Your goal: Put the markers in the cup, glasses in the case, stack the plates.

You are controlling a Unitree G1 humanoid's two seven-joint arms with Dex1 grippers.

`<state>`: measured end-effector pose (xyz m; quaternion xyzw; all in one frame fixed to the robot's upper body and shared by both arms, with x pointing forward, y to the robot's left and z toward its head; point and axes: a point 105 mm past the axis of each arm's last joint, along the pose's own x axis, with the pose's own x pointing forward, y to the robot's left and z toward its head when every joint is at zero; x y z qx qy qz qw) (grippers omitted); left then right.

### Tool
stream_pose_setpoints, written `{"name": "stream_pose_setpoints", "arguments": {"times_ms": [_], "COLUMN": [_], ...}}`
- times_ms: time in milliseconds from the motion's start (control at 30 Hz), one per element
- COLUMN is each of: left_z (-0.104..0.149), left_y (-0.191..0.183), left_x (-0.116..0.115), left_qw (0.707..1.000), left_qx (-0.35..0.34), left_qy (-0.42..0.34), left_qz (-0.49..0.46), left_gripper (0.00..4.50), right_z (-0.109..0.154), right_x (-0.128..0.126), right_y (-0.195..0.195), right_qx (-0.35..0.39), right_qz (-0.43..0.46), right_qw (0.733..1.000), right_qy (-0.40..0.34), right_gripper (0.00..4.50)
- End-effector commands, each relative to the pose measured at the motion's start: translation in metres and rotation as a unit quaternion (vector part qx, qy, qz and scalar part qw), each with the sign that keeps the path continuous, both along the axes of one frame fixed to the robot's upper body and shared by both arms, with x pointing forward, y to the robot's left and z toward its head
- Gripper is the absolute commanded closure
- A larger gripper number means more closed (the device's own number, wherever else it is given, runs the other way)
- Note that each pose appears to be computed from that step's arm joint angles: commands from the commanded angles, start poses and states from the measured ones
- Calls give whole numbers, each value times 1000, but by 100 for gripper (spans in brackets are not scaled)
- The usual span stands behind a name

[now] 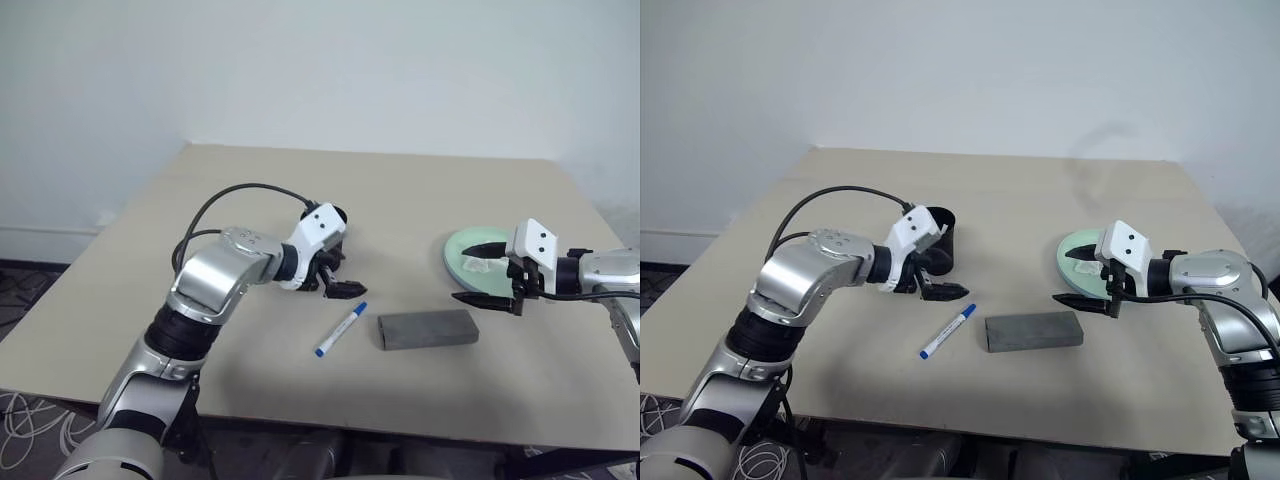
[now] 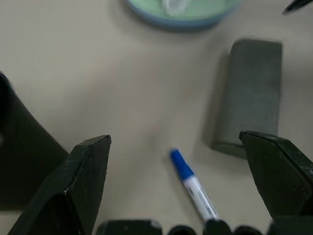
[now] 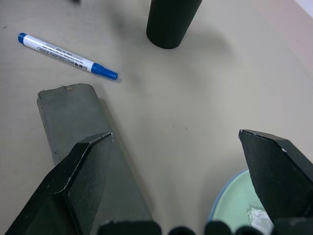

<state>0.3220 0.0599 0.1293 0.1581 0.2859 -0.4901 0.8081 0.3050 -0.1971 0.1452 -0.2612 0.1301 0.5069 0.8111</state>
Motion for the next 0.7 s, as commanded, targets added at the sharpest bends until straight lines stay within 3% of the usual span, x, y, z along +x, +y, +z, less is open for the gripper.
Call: {"name": "stream_pose_setpoints", "arguments": {"times_ms": [33,300,633,700], "left_z": [-9,-34,-45,-46], "left_y": [-2,-4,-8,-8], "left_x": [4,6,1,0], "left_qw": [998,988,984,984], "left_qx": [57,131,161,163], "left_qy": [19,51,62,64], "left_qz": [35,59,47,43], "left_gripper": [4,4,4,42], "right_z": [13,13,12,12], "right_x": [0,0,0,-1], "right_y": [2,4,5,5], "right_qx": [-4,-3,-1,0], "right_qz": [9,10,9,8], "right_qw": [1000,1000,1000,1000], "right_qy": [-25,-23,-23,-23], "right_gripper": [0,0,0,0]}}
